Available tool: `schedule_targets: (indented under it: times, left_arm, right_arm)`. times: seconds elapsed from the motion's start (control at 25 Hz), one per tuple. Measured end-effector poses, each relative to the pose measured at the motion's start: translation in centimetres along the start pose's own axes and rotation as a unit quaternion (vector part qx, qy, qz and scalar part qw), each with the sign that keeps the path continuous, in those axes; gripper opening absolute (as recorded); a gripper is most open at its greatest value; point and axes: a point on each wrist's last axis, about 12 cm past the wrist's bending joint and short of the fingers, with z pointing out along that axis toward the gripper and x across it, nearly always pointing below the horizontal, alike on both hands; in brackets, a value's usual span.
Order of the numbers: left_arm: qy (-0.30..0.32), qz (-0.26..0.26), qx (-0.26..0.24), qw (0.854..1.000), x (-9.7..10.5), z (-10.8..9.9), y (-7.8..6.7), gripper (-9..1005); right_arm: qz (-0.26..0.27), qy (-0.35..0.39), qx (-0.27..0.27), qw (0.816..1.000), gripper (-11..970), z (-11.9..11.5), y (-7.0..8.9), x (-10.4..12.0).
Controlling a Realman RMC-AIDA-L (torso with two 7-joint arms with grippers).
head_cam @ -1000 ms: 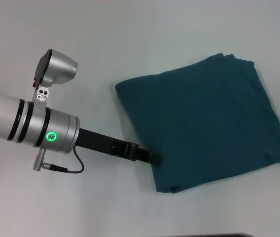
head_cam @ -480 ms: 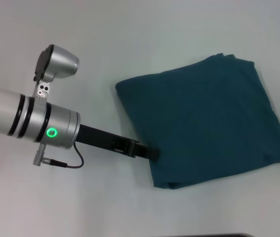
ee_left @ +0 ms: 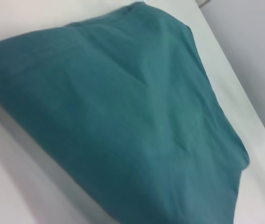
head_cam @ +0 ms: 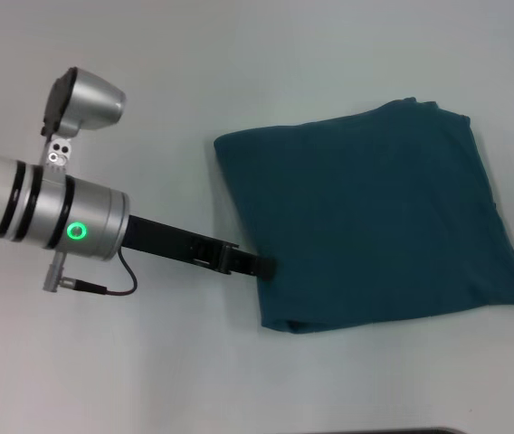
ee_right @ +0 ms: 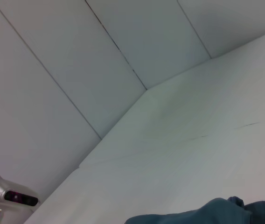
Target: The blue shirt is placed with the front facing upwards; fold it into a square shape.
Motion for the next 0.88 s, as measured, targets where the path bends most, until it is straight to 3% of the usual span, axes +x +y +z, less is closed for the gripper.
schedule_targets:
  times: [0.88]
  left_arm:
    - [-0.028, -0.023, -0.039, 0.999, 0.6, -4.0, 2.3, 112]
  right_arm:
    - [-0.002, 0.002, -0.006, 1.000, 837, 0.5, -0.1, -0.3]
